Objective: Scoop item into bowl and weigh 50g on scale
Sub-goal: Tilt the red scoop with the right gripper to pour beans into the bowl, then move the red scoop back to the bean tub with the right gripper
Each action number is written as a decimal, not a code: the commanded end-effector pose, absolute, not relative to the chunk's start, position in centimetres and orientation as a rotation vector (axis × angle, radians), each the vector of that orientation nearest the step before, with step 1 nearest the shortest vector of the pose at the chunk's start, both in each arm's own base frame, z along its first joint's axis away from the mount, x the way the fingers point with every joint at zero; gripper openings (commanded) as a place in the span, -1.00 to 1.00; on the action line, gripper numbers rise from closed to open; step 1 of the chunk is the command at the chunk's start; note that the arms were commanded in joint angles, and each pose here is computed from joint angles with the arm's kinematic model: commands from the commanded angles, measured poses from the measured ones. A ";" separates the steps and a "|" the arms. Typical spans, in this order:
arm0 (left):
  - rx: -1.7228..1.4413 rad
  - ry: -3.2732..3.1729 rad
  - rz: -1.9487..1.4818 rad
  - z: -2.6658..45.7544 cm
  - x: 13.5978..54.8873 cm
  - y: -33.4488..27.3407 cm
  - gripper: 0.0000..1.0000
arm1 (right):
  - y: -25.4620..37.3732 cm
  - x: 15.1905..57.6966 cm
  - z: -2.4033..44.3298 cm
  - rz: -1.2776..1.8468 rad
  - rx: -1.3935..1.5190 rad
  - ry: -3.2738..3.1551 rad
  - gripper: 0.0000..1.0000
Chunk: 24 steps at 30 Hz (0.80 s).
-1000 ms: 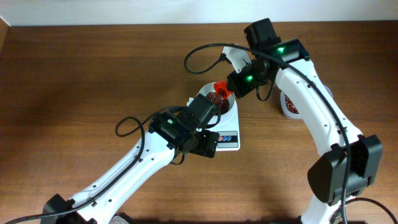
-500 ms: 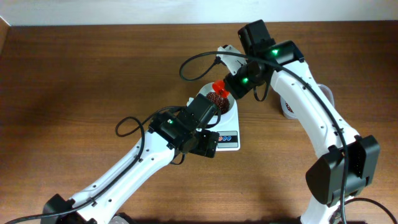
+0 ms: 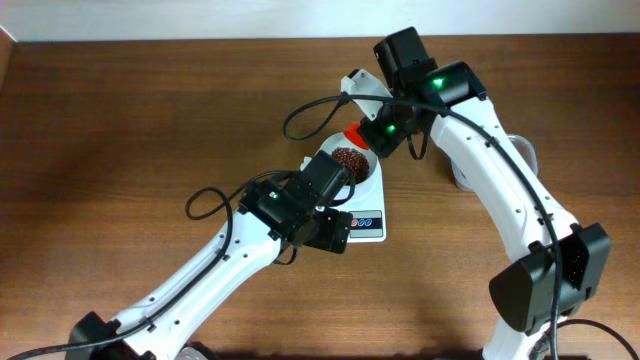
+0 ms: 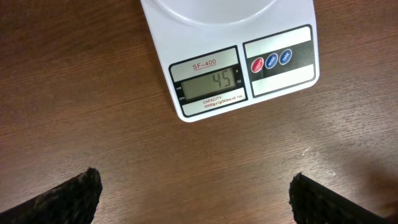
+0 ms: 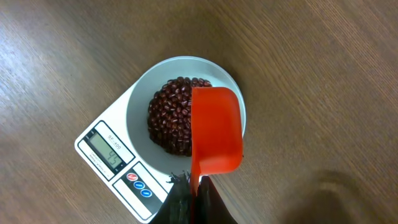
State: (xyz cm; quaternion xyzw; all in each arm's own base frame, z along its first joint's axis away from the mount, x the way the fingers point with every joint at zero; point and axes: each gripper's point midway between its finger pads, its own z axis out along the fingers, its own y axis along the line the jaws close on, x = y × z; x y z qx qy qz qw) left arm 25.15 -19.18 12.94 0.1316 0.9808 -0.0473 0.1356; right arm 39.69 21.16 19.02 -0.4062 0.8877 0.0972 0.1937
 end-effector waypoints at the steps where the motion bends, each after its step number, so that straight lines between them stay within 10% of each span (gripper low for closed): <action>1: 0.368 2.837 -0.127 12.9 25.1 -19.0 0.98 | 21.0 39.9 20.9 0.254 -1.092 2.463 -0.92; 13: 0.368 2.837 -0.126 12.9 25.1 -19.0 0.98 | 20.1 40.4 22.4 0.695 -0.671 2.571 -0.92; 24: 0.368 2.837 -0.126 12.9 25.1 -19.0 0.98 | 4.6 42.9 22.7 0.774 -0.134 2.622 -0.92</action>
